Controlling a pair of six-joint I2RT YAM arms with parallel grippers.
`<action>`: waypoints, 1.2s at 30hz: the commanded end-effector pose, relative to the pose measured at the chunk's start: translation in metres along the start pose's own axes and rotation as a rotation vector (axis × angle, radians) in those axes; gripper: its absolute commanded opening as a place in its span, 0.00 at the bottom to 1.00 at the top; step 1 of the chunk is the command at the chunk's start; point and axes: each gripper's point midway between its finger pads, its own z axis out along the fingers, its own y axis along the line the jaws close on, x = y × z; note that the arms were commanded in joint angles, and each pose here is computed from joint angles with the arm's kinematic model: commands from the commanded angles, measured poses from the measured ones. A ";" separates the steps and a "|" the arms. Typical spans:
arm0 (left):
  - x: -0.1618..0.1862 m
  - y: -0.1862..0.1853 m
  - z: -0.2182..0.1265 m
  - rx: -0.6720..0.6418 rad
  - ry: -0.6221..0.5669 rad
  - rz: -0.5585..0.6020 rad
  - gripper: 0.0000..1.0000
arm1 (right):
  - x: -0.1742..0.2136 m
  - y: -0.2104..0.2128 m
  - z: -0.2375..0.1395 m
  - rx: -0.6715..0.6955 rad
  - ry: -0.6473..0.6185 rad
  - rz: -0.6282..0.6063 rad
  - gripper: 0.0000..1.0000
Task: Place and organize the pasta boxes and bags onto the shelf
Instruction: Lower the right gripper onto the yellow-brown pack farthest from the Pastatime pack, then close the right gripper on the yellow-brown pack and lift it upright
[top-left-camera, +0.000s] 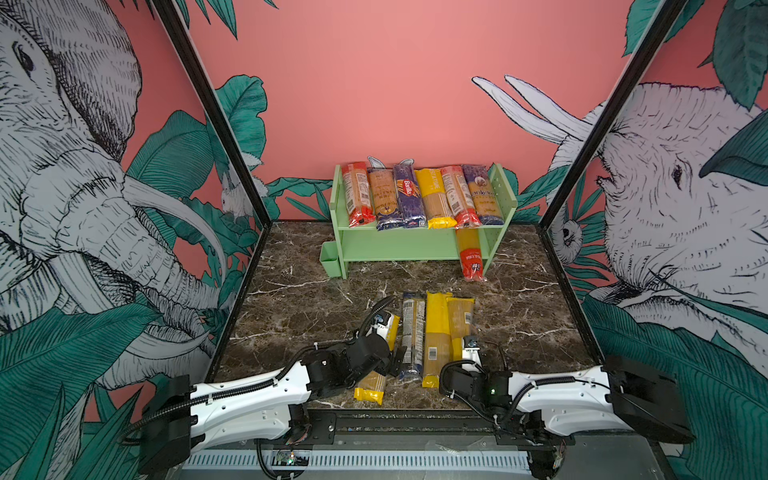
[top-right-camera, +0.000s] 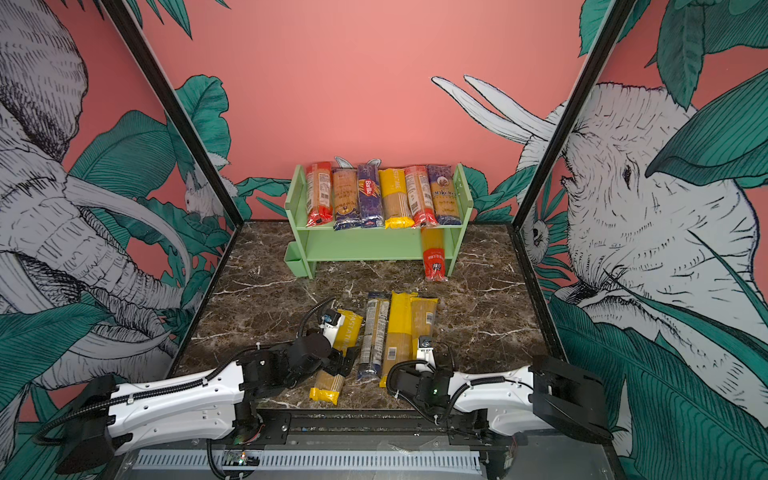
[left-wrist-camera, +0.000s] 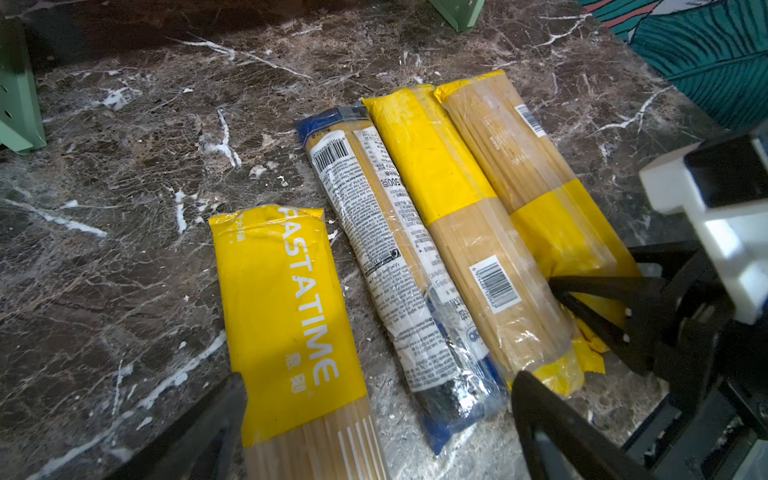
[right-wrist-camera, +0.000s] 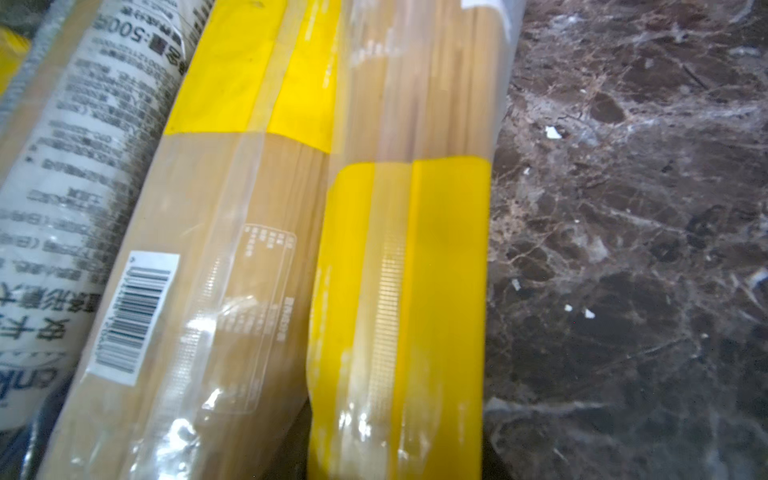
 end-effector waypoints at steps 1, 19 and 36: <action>-0.015 -0.004 -0.007 0.009 -0.039 -0.019 0.99 | 0.064 -0.027 0.003 0.053 0.253 -0.023 0.27; -0.021 -0.001 -0.015 0.010 -0.069 -0.026 0.99 | 0.004 -0.054 -0.047 -0.036 0.076 0.006 0.00; -0.025 0.002 -0.020 0.000 -0.077 -0.031 0.99 | -0.060 -0.008 -0.092 -0.259 -0.092 -0.075 0.00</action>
